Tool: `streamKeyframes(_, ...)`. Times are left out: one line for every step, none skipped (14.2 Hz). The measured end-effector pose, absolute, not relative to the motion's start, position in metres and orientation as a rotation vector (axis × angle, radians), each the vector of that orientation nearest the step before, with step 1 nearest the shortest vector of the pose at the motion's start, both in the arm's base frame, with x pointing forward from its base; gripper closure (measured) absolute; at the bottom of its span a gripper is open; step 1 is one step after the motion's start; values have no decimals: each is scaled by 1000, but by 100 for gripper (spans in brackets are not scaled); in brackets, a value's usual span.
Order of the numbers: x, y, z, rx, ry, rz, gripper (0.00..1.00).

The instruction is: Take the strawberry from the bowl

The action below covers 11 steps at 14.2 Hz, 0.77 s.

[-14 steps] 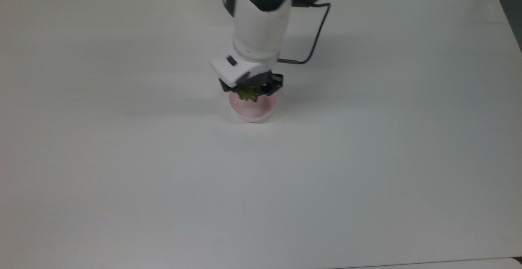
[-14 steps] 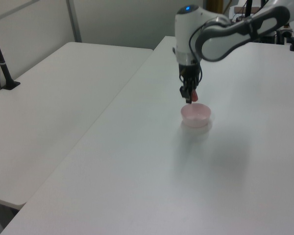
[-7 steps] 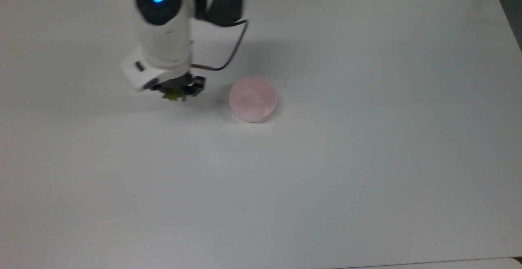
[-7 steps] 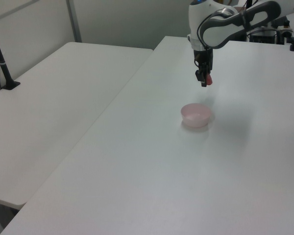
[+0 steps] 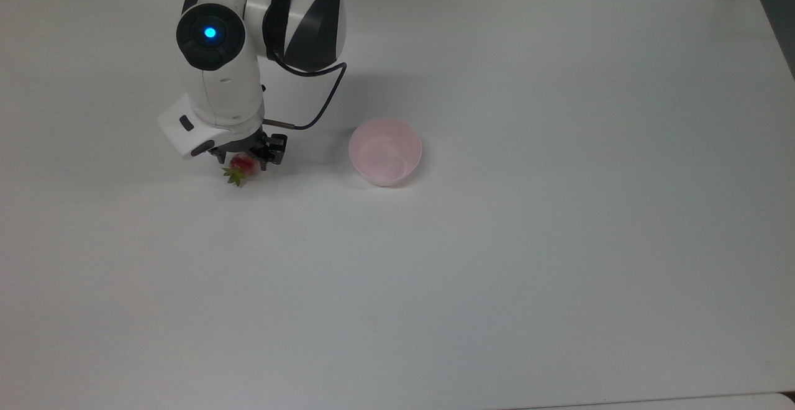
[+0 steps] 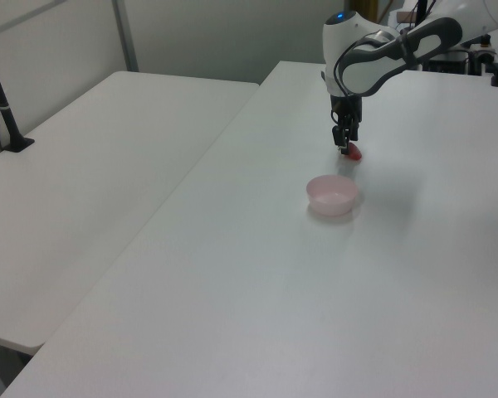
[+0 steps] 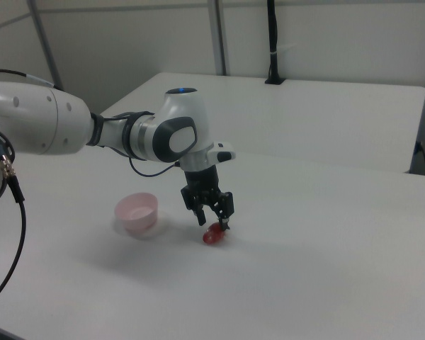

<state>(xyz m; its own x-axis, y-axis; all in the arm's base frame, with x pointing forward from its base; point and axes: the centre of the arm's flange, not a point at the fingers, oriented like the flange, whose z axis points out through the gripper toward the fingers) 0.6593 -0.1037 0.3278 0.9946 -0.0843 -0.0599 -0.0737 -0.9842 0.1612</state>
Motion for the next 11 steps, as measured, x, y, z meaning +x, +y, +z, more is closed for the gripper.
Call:
streamKeyframes(661,-102,331,2978,-120,-89,20)
streamKeyframes(664,-99,342,2978,-126,-56,4)
streamKeyframes(667,-98,361,2980,-137,-8,1)
streamKeyframes(666,-96,388,2987,-146,38,0)
streamKeyframes(660,-90,418,3002,-142,49,0)
streamKeyframes(649,-78,451,3023,-126,54,0)
streamKeyframes(639,-68,474,3040,-109,43,0)
streamKeyframes(624,-53,504,3061,-86,19,0)
streamKeyframes(614,-44,519,3072,-67,0,0)
streamKeyframes(606,-35,530,3079,-45,-15,0)
streamKeyframes(599,-24,539,3086,-22,-25,0)
